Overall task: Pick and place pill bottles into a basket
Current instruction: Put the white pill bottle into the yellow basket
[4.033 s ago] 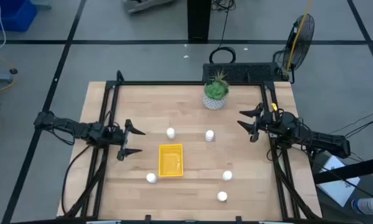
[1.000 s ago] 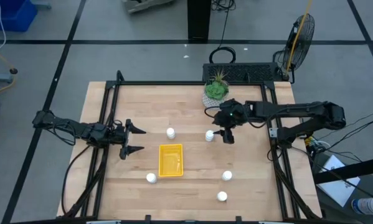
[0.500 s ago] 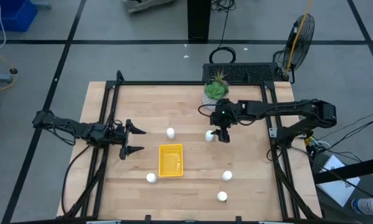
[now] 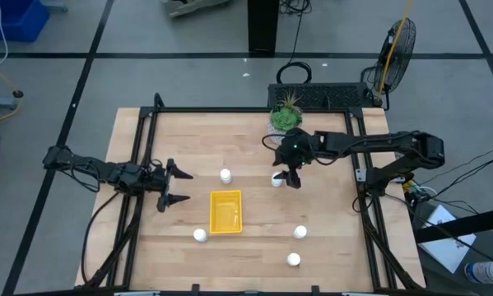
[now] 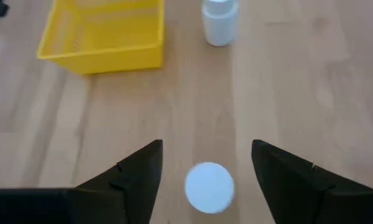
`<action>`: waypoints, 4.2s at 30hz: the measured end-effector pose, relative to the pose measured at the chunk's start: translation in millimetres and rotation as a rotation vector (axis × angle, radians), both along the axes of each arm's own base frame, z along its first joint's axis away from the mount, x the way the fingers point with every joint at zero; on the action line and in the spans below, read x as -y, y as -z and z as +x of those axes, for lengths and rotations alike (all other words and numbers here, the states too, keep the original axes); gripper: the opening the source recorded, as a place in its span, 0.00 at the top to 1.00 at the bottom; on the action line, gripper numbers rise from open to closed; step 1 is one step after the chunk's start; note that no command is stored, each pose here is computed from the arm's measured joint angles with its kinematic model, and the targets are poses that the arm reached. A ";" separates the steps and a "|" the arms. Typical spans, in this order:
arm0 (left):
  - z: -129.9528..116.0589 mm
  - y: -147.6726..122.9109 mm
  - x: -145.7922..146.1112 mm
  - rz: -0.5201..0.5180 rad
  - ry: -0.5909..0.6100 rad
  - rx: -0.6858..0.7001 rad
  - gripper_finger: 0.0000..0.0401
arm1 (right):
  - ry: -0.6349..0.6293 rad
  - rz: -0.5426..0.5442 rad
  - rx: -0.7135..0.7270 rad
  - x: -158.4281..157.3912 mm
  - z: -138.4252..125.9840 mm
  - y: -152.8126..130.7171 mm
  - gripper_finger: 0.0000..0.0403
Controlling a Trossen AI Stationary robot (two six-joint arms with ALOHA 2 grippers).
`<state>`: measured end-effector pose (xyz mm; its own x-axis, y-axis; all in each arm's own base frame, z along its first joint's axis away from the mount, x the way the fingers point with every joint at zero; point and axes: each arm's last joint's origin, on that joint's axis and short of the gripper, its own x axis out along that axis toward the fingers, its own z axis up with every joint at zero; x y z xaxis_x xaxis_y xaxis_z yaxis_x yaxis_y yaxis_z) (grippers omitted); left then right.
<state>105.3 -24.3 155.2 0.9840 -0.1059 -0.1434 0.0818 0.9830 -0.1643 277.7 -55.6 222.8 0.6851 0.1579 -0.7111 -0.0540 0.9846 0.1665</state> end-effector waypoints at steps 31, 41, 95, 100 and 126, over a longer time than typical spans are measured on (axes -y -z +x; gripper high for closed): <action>0.2 1.0 0.1 -0.004 0.001 -0.011 0.09 | 0.105 -0.154 -0.005 -16.7 -6.4 34.0 0.32; 0.2 1.1 0.1 -0.020 -0.001 -0.013 0.09 | 0.088 -0.123 -0.006 -29.8 -4.4 34.6 0.32; 0.2 1.6 0.4 -0.031 0.006 -0.016 0.09 | 0.091 -0.129 -0.070 -23.9 -7.9 62.0 0.34; 0.2 1.5 0.4 -0.032 0.006 -0.015 0.09 | 0.092 -0.129 -0.067 -23.9 -7.7 61.8 0.34; 0.2 1.3 0.4 -0.031 0.007 -0.013 0.09 | 0.110 -0.063 0.013 -24.7 1.3 51.3 0.62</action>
